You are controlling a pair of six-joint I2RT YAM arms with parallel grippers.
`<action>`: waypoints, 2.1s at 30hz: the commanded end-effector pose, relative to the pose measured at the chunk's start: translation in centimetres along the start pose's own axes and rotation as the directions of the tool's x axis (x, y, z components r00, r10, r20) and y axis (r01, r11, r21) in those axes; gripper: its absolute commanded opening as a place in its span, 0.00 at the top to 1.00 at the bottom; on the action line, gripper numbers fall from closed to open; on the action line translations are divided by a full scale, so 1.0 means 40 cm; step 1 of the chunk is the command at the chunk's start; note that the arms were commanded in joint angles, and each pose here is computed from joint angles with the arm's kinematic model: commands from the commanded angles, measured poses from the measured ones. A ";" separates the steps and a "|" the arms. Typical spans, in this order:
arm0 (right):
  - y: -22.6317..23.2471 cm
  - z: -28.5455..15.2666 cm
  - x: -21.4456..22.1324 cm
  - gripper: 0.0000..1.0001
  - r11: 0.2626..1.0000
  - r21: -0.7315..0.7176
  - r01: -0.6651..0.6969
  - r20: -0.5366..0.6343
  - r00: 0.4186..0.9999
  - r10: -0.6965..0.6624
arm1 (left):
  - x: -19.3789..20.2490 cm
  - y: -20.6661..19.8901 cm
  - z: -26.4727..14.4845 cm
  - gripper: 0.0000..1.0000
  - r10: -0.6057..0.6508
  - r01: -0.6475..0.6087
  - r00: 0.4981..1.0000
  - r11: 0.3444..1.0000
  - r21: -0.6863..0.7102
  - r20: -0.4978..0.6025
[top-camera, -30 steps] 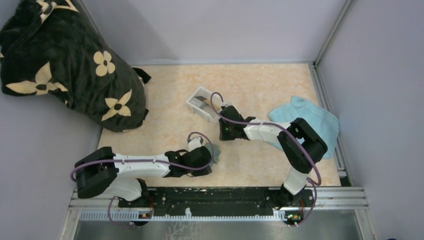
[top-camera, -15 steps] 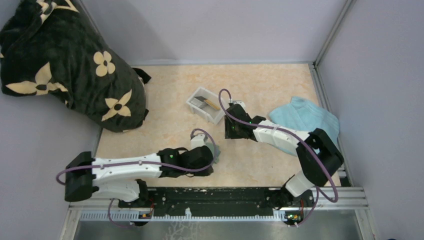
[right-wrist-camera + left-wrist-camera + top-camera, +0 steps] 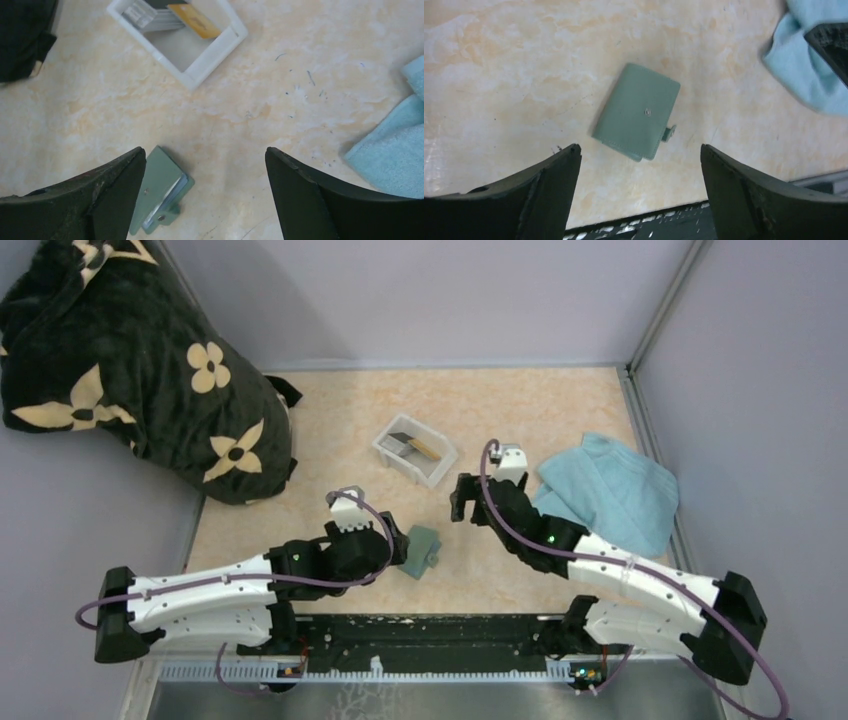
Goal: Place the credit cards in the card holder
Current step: Adjust the card holder at the center of the board.
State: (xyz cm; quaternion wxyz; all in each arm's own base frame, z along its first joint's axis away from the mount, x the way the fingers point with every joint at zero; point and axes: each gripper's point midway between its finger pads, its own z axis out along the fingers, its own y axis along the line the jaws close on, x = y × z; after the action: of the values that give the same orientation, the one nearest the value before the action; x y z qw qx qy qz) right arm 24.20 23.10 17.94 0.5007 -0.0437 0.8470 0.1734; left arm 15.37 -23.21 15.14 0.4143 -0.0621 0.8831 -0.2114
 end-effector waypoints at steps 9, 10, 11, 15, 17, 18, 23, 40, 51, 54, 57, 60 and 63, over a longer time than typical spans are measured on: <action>-0.030 0.011 0.030 0.01 0.986 -0.021 -0.166 -0.032 0.986 0.165 | -0.071 0.093 0.105 0.23 0.016 -0.012 0.995 0.999 -0.045 0.093; -0.023 0.014 0.043 0.01 0.987 -0.023 -0.158 -0.061 0.986 0.157 | -0.060 0.100 0.118 0.25 0.013 -0.011 0.998 0.999 -0.037 0.069; -0.013 0.014 0.051 0.01 0.988 -0.030 -0.154 -0.077 0.985 0.152 | -0.051 0.103 0.129 0.26 0.022 -0.021 0.998 0.999 -0.026 0.051; 0.016 0.009 0.069 0.03 0.988 -0.026 -0.153 -0.113 0.982 0.149 | -0.006 0.104 0.156 0.23 0.054 -0.053 0.999 0.998 0.016 -0.003; 0.026 0.006 0.076 0.08 0.989 -0.009 -0.146 -0.132 0.981 0.143 | 0.011 0.102 0.165 0.22 0.062 -0.061 0.998 0.998 0.029 -0.028; 0.027 0.004 0.084 0.12 0.989 0.008 -0.149 -0.149 0.978 0.149 | 0.019 0.098 0.169 0.22 0.070 -0.069 0.997 0.997 0.039 -0.038; 0.038 -0.002 0.121 0.21 0.983 0.077 -0.167 -0.217 0.959 0.180 | 0.048 0.091 0.188 0.22 0.097 -0.093 0.992 0.994 0.050 -0.085; 0.148 0.015 0.218 0.28 0.983 0.133 -0.124 -0.331 0.929 0.162 | 0.152 0.138 0.218 0.27 0.106 -0.101 0.975 0.994 0.035 -0.198; 0.166 0.028 0.287 0.29 0.979 0.171 -0.114 -0.406 0.897 0.175 | 0.221 0.171 0.232 0.29 0.069 -0.068 0.960 0.998 0.011 -0.270; 0.159 0.029 0.301 0.31 0.975 0.188 -0.119 -0.412 0.892 0.188 | 0.240 0.177 0.231 0.31 0.057 -0.058 0.953 0.998 0.004 -0.298; 0.155 0.030 0.317 0.33 0.973 0.199 -0.117 -0.423 0.885 0.193 | 0.261 0.185 0.230 0.33 0.045 -0.050 0.943 0.999 -0.006 -0.330; 0.154 0.035 0.325 0.35 0.972 0.207 -0.114 -0.430 0.882 0.195 | 0.277 0.192 0.229 0.36 0.033 -0.041 0.936 0.999 -0.016 -0.351; 0.156 0.039 0.331 0.40 0.972 0.210 -0.109 -0.435 0.879 0.193 | 0.293 0.202 0.225 0.39 0.023 -0.034 0.929 0.999 -0.023 -0.370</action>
State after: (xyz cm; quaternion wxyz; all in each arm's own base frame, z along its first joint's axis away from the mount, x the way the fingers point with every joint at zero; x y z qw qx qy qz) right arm 17.29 29.61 6.72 0.2747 0.0225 0.9551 0.1085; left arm 18.79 -25.08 3.00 0.3242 -0.0217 0.9113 -0.2530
